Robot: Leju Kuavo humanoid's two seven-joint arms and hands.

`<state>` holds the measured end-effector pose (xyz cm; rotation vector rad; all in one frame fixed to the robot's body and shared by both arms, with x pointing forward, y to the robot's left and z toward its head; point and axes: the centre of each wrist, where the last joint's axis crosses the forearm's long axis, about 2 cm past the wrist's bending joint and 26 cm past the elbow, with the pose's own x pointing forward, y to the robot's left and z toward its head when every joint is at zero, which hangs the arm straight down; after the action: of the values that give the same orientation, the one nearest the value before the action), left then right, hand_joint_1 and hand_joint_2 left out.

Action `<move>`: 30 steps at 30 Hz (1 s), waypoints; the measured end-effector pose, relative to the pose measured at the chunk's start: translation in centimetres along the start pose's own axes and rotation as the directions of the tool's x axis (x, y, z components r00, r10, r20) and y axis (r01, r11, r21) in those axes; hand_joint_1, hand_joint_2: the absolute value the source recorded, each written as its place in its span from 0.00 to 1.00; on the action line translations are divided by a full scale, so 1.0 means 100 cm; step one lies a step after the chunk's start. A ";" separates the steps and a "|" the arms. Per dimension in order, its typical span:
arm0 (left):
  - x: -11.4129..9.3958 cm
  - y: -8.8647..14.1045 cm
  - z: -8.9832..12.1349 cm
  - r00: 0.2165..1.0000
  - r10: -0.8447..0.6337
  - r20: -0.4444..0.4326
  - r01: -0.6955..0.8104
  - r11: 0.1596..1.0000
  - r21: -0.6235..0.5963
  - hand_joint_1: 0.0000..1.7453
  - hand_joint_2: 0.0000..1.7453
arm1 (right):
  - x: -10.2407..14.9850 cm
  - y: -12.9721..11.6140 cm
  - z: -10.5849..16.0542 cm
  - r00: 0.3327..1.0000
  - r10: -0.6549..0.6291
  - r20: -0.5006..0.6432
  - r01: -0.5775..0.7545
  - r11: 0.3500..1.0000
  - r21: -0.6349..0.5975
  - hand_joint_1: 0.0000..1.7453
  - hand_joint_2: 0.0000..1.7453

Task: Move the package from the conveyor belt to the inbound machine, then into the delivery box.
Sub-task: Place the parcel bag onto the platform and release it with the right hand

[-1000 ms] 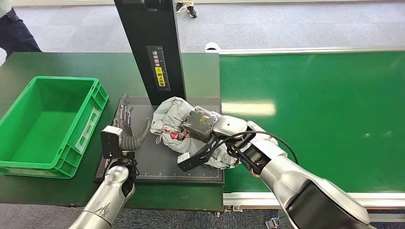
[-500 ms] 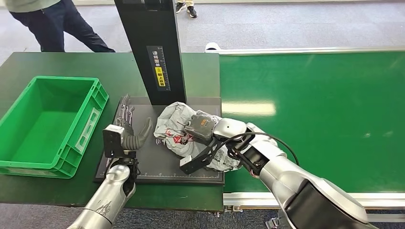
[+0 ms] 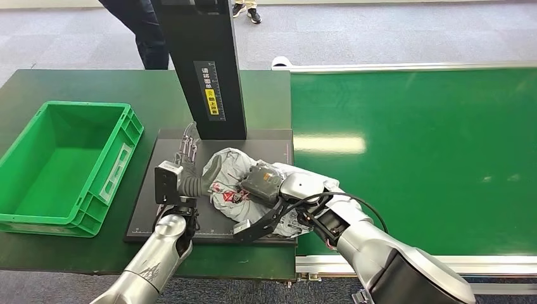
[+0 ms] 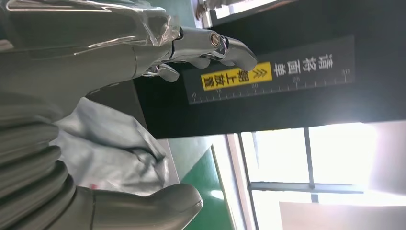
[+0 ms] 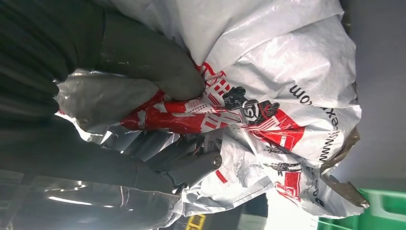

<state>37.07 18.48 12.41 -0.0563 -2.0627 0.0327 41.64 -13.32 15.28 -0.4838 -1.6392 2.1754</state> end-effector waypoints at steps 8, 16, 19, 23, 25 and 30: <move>-0.001 -0.009 -0.001 1.000 0.013 -0.016 -0.014 1.000 -0.016 0.00 1.00 | 0.011 0.008 -0.004 0.999 -0.029 0.026 0.029 1.000 -0.009 1.00 1.00; -0.003 -0.015 -0.003 0.999 0.020 -0.025 -0.020 0.999 -0.031 0.00 1.00 | 0.021 0.017 -0.006 0.994 -0.038 0.104 0.045 0.997 -0.060 0.97 1.00; -0.003 -0.016 -0.004 0.999 0.022 -0.027 -0.023 0.999 -0.033 0.00 1.00 | 0.022 0.017 -0.006 0.996 -0.041 0.085 0.045 0.997 -0.057 0.39 1.00; -0.004 -0.018 -0.004 0.999 0.022 -0.030 -0.023 0.999 -0.038 0.00 1.00 | 0.022 0.018 -0.006 0.999 -0.034 0.023 0.035 0.998 -0.056 0.00 1.00; -0.005 -0.018 -0.003 0.999 0.021 -0.033 -0.023 0.999 -0.041 0.00 1.00 | 0.021 0.018 -0.005 1.000 -0.028 -0.002 0.027 0.997 -0.067 0.00 1.00; -0.006 -0.018 -0.002 0.999 0.021 -0.043 -0.023 0.999 -0.042 0.00 1.00 | 0.019 0.018 -0.004 0.999 -0.016 -0.030 0.013 0.996 -0.086 0.00 1.00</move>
<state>37.52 16.62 12.03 -0.1049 -2.0201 0.0011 40.03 -12.51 13.38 -0.5251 -1.7203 2.0836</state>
